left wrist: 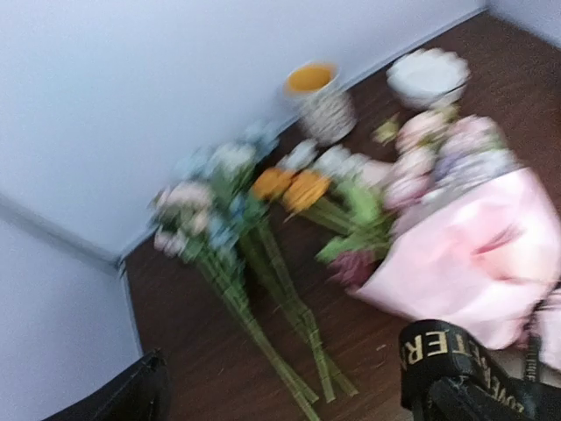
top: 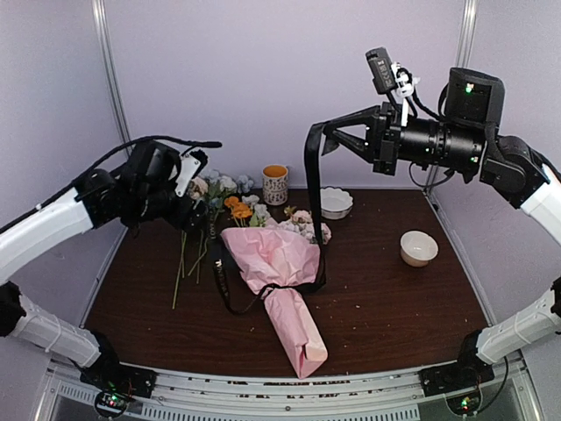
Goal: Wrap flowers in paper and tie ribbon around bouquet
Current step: Place the right side of the half-tied ribbon at the center of the board.
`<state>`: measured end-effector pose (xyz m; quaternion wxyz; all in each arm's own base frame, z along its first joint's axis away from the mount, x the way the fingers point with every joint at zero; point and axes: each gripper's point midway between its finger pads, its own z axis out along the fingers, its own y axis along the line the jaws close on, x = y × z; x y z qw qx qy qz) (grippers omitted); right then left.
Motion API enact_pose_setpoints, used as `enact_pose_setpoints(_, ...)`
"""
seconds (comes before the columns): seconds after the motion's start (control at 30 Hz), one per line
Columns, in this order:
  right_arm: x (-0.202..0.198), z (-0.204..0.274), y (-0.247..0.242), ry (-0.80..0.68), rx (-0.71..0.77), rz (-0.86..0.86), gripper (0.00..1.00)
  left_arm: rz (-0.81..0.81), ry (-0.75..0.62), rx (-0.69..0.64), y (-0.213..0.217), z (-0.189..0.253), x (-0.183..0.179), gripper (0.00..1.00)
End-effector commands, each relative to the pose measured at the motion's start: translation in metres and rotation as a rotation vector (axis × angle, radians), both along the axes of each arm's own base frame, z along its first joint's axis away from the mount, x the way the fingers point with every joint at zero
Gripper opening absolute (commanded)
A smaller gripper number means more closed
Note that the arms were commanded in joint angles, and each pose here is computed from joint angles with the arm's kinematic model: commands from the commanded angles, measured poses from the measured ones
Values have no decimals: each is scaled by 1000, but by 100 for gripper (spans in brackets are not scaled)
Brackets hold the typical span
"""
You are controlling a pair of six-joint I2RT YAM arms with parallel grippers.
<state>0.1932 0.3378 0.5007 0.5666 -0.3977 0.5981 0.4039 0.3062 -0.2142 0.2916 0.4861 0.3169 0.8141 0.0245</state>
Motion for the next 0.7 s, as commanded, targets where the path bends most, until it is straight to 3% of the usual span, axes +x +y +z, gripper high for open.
enact_pose_setpoints(0.0,2,1,-3,-9,-5,-26,0,485,268,527,111,-72,-8,98)
enact_pose_setpoints(0.1,3,0,-6,-6,-10,-37,0,527,309,658,120,-83,-8,98)
enact_pose_setpoints(0.23,3,-2,-9,-7,-16,-48,0,439,437,684,113,-105,-19,98)
enact_pose_setpoints(0.33,4,-7,-7,-1,-25,-45,0,217,531,511,68,-118,-33,98)
enact_pose_setpoints(0.37,5,-9,-5,2,-31,-45,0,85,530,362,35,-114,-37,98)
enact_pose_setpoints(0.47,8,-13,-4,9,-44,-53,0,-136,511,218,3,-102,-58,98)
enact_pose_setpoints(0.53,7,-14,-2,11,-45,-43,0,-112,541,362,18,-122,-63,98)
enact_pose_setpoints(0.67,8,-15,-2,8,-46,-49,0,-87,726,612,32,-170,-81,98)
